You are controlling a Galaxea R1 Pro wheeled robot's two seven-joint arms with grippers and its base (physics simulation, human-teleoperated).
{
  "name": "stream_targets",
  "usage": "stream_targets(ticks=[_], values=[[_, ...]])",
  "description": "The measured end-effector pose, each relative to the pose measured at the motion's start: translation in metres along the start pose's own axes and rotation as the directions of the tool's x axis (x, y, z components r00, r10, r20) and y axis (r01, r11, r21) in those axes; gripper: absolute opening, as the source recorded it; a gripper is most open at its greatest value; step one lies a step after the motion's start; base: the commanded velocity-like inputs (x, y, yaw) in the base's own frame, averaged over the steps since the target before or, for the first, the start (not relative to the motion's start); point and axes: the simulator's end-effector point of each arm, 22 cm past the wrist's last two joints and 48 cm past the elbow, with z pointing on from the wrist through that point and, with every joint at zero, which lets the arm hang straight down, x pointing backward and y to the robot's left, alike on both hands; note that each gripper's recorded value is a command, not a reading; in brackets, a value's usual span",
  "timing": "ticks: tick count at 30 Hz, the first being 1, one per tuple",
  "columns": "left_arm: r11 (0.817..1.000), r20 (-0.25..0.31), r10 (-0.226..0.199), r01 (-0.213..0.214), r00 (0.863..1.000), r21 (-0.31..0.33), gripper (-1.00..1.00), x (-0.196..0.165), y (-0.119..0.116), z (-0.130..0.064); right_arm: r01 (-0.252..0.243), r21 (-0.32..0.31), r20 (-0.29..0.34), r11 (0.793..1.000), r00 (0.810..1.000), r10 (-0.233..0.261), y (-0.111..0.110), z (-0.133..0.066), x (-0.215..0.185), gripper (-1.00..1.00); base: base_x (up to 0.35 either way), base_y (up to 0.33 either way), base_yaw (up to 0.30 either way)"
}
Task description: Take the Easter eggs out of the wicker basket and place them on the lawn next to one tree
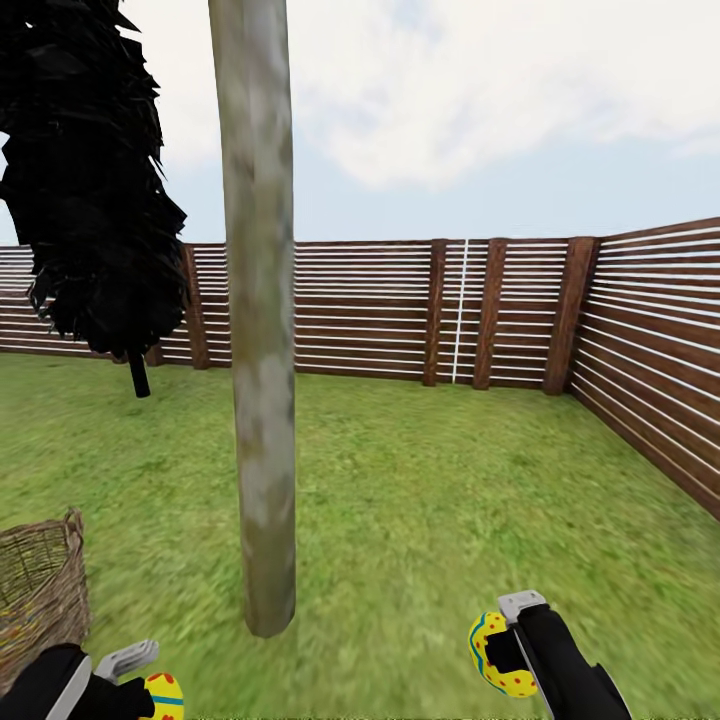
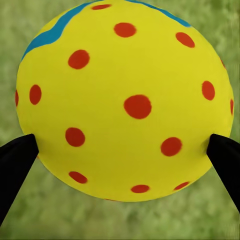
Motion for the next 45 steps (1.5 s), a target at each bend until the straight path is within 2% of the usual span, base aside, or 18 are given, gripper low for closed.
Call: stream_targets(ticks=[18,23,45], values=[[1.000,-0.001,0.000,0.000,1.000,0.002,-1.00,0.018,0.007,0.036,0.004,0.004,-0.002,1.000,1.000,-0.004,0.009,0.031,0.026,-1.00,0.000,0.000,0.000],[1.000,-0.001,0.000,0.000,1.000,0.002,-1.00,0.022,0.009,0.046,0.009,-0.002,-0.032,1.000,0.999,-0.009,0.014,0.045,0.045,-1.00,0.000,0.000,0.000],[1.000,-0.001,0.003,-0.003,1.000,0.002,-1.00,0.046,0.019,0.090,0.010,-0.002,-0.032,1.000,0.999,-0.010,0.024,0.083,0.078,-1.00,0.000,0.000,0.000]])
